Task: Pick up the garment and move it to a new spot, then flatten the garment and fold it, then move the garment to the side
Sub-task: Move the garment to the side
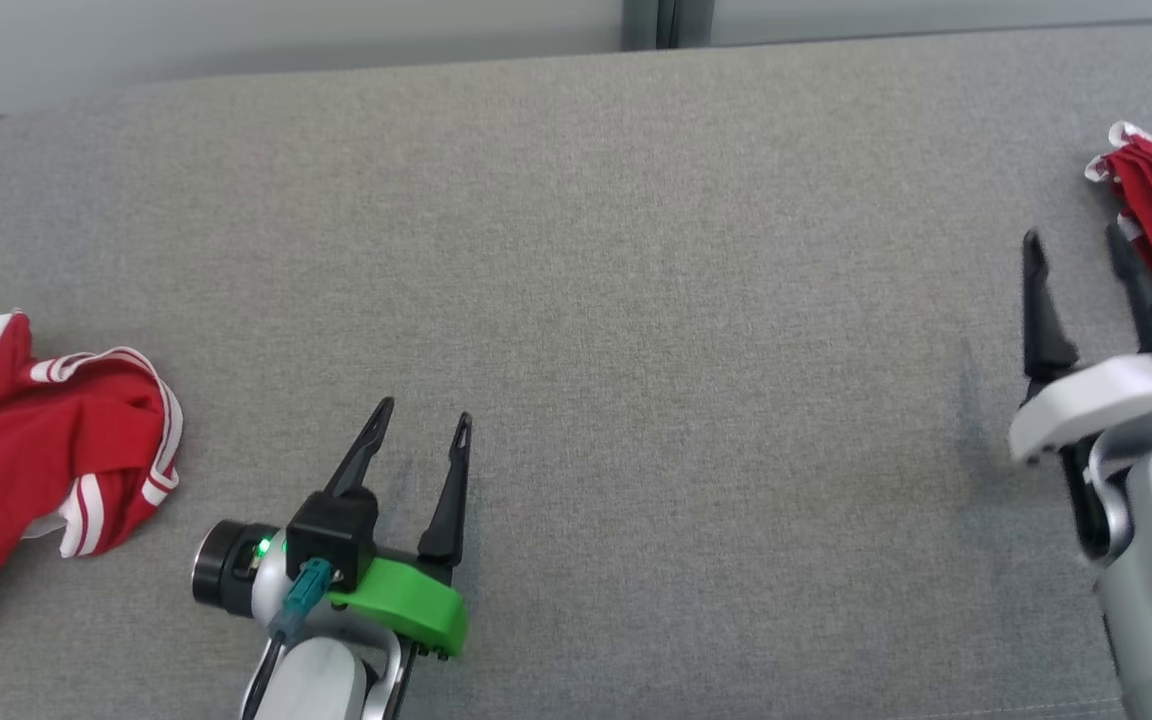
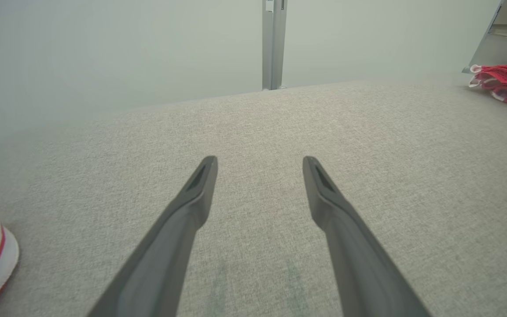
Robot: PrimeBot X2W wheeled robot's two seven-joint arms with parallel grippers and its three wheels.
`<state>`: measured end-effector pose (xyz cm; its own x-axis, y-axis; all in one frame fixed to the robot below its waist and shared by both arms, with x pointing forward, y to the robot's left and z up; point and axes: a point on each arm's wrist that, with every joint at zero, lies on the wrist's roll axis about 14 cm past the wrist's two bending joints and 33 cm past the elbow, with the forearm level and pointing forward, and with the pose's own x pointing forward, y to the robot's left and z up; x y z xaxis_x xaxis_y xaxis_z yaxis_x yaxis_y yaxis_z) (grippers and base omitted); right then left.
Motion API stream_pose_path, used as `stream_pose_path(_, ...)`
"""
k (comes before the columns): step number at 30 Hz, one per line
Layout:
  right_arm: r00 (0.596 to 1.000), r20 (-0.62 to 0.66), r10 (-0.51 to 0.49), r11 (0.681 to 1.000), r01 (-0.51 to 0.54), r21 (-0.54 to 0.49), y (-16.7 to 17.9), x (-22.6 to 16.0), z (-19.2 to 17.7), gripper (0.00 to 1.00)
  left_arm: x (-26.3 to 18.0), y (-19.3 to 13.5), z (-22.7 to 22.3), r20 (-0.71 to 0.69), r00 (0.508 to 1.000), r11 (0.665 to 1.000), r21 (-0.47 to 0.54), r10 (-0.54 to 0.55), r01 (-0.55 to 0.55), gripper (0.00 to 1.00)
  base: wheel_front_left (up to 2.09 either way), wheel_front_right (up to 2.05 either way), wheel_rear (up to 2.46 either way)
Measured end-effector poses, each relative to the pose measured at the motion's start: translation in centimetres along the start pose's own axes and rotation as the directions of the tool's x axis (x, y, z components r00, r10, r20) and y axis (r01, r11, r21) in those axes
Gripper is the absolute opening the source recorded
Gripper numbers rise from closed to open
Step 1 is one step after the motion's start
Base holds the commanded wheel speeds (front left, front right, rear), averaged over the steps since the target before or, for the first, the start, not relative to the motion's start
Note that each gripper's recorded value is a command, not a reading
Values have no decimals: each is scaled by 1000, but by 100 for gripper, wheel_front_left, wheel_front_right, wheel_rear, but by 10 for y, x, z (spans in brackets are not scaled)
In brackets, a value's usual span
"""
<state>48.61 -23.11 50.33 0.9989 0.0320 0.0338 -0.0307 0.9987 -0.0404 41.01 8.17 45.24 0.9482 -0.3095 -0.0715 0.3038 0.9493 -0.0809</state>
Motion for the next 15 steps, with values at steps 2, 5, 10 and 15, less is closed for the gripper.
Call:
stream_pose_path(2,1000,-15,18,999,-17,27,13,-15,-6,100,-12,8,0,-3,999,999,-1,39,-39,100,0,0,0)
stream_pose_path(5,999,-22,35,998,-34,54,26,-33,-8,100,-29,19,2,0,996,996,0,85,-85,100,0,0,0)
stream_pose_path(10,998,-12,65,995,-64,81,45,-58,-4,100,-55,36,7,18,986,987,-2,163,-163,100,0,0,0)
stream_pose_path(15,997,8,78,992,-79,96,56,-73,2,100,-70,50,13,40,975,976,-5,217,-217,100,0,0,0)
